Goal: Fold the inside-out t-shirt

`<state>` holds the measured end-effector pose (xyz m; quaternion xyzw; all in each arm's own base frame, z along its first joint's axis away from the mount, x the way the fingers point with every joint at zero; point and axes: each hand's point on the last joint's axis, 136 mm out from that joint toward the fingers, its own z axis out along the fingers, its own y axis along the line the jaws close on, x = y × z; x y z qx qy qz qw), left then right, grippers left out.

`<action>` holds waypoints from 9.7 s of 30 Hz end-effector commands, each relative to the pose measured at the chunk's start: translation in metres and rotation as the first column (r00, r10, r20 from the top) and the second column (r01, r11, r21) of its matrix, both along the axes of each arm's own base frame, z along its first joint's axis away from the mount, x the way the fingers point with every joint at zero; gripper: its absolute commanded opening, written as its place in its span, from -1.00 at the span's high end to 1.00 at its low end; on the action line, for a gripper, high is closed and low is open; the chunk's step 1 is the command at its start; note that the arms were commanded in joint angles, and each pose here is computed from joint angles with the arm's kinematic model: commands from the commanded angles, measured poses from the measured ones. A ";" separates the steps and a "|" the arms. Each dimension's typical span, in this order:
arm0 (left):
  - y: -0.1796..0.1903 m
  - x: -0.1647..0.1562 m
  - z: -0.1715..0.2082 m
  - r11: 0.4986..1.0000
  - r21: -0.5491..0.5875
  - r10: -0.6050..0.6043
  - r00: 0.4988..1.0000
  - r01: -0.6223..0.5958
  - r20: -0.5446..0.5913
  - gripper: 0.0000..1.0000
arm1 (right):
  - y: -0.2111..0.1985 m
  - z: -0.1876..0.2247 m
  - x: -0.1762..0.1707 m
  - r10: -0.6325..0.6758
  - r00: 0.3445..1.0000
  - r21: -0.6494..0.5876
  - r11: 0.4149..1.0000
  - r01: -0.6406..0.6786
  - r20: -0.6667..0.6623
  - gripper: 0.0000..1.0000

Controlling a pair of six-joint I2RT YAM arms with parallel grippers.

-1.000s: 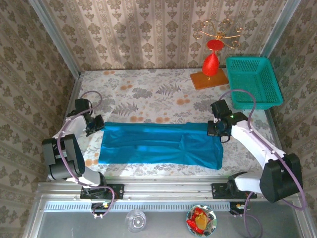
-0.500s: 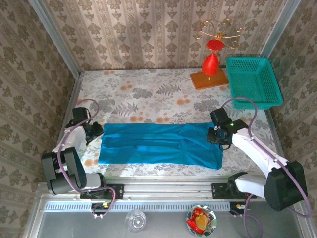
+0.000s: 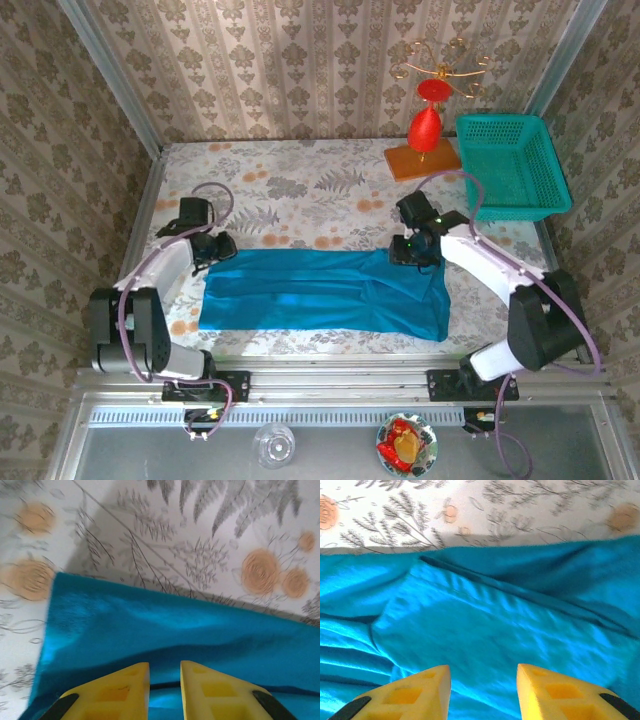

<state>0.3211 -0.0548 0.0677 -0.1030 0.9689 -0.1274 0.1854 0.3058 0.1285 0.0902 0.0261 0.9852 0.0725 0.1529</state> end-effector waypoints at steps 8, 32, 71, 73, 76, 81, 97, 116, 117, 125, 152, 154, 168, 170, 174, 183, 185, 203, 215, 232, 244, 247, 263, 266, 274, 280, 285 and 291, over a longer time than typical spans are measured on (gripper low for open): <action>-0.001 -0.040 -0.039 1.000 -0.015 0.016 0.990 -0.019 -0.143 0.48 | 0.037 -0.014 0.030 0.143 0.988 0.027 0.990 -0.141 -0.058 0.03; -0.001 -0.040 -0.008 0.999 -0.029 0.027 0.998 -0.028 -0.057 0.46 | 0.038 -0.009 0.015 0.152 0.981 -0.085 0.983 -0.163 -0.121 1.00; 0.003 -0.031 -0.040 0.996 0.080 -0.021 0.980 0.037 -0.197 0.46 | 0.014 -0.040 -0.118 0.052 0.971 -0.277 0.954 -0.118 -0.234 1.00; 0.012 -0.027 -0.043 0.996 0.092 0.008 0.979 0.011 -0.203 0.46 | 0.013 -0.042 -0.118 0.048 0.970 -0.285 0.951 -0.118 -0.239 1.00; 0.022 -0.021 -0.046 0.997 0.078 0.045 0.977 -0.029 -0.209 0.46 | 0.015 -0.046 -0.118 0.054 0.967 -0.281 0.952 -0.125 -0.248 1.00; 0.030 -0.009 -0.044 0.993 -0.037 0.103 0.977 -0.112 -0.186 0.45 | 0.016 -0.050 -0.119 0.064 0.962 -0.279 0.950 -0.140 -0.264 1.00; 0.039 0.003 0.008 0.991 -0.045 0.126 0.991 -0.128 -0.046 0.44 | 0.015 0.003 -0.099 0.060 0.990 -0.084 0.994 -0.071 -0.126 0.21; -0.254 -0.091 0.038 0.797 -0.163 -0.583 0.811 0.581 0.044 0.33 | -0.080 -0.048 -0.078 -0.425 0.882 0.116 0.884 0.453 -0.207 0.07; -0.265 -0.098 0.037 0.775 -0.162 -0.611 0.790 0.610 0.048 0.33 | -0.080 -0.049 -0.076 -0.435 0.878 0.156 0.870 0.467 -0.202 0.07; -0.339 -0.157 0.032 0.410 0.067 -0.905 0.397 0.909 0.152 0.33 | -0.075 -0.055 -0.074 -0.448 0.857 0.317 0.799 0.512 -0.255 0.12; -0.392 -0.188 -0.029 -0.138 0.318 -0.988 -0.108 0.938 -0.111 0.26 | -0.079 -0.048 -0.085 -0.470 0.849 0.331 0.783 0.527 -0.241 1.00; -0.386 -0.186 -0.030 -0.138 0.319 -0.987 -0.103 0.938 -0.124 0.27 | -0.082 -0.048 -0.087 -0.475 0.846 0.317 0.785 0.532 -0.242 0.85; -0.380 -0.174 -0.017 -0.101 0.291 -0.994 -0.081 0.951 -0.079 0.62 | -0.090 -0.066 -0.096 -0.505 0.815 0.252 0.781 0.572 -0.285 0.19; -0.379 -0.174 -0.018 -0.098 0.285 -0.994 -0.078 0.953 -0.080 0.75 | -0.091 -0.068 -0.096 -0.508 0.812 0.244 0.781 0.575 -0.288 0.15; -0.378 -0.171 -0.017 -0.083 0.278 -0.995 -0.065 0.957 -0.072 0.96 | -0.087 -0.069 -0.092 -0.495 0.817 0.270 0.777 0.568 -0.295 0.15; -0.379 -0.160 -0.006 -0.003 0.240 -1.000 -0.003 0.971 0.001 1.00 | -0.081 -0.068 -0.089 -0.480 0.820 0.314 0.762 0.566 -0.313 0.21; -0.379 -0.159 -0.003 0.004 0.233 -1.000 0.001 0.972 0.013 1.00 | -0.080 -0.068 -0.089 -0.479 0.818 0.319 0.759 0.568 -0.318 0.20; -0.379 -0.149 -0.008 0.063 0.179 -0.998 0.059 0.982 0.032 1.00 | -0.068 -0.063 -0.084 -0.449 0.832 0.404 0.730 0.552 -0.325 -0.05; -0.379 -0.145 -0.006 0.090 0.146 -0.995 0.083 0.985 0.057 1.00 | -0.062 -0.050 -0.085 -0.435 0.843 0.446 0.716 0.538 -0.317 0.03; -0.374 -0.148 -0.004 0.101 0.139 -0.994 0.093 0.985 0.060 1.00 | -0.070 -0.042 -0.093 -0.471 0.833 0.412 0.725 0.553 -0.290 0.91; -0.372 -0.143 -0.004 0.113 0.134 -0.992 0.105 0.985 0.063 1.00 | -0.066 -0.056 -0.100 -0.454 0.825 0.400 0.725 0.562 -0.337 0.25; -0.371 -0.143 -0.005 0.113 0.132 -0.993 0.106 0.985 0.060 1.00 | -0.065 -0.056 -0.099 -0.451 0.825 0.405 0.722 0.561 -0.340 0.31; -0.361 -0.159 -0.003 0.051 0.092 -0.997 0.046 0.994 0.063 1.00 | -0.063 -0.021 -0.116 -0.486 0.826 0.451 0.693 0.563 -0.284 1.00; -0.359 -0.161 -0.004 0.040 0.088 -0.997 0.034 0.995 0.062 1.00 | -0.062 -0.024 -0.127 -0.493 0.817 0.444 0.686 0.577 -0.300 1.00; -0.362 -0.167 -0.001 0.016 0.063 -0.996 0.011 0.998 0.085 1.00 | -0.062 -0.019 -0.152 -0.529 0.792 0.435 0.662 0.610 -0.305 1.00; -0.361 -0.168 0.000 0.005 0.060 -0.997 0.000 0.998 0.080 1.00 | -0.060 -0.023 -0.166 -0.533 0.781 0.424 0.657 0.624 -0.325 1.00; -0.363 -0.172 0.003 -0.010 0.039 -0.996 -0.013 0.999 0.087 0.98 | -0.059 -0.019 -0.174 -0.534 0.778 0.422 0.653 0.629 -0.332 1.00; -0.366 -0.177 0.009 -0.022 0.016 -0.993 -0.024 1.000 0.111 0.97 | -0.057 -0.021 -0.187 -0.527 0.775 0.413 0.656 0.632 -0.350 1.00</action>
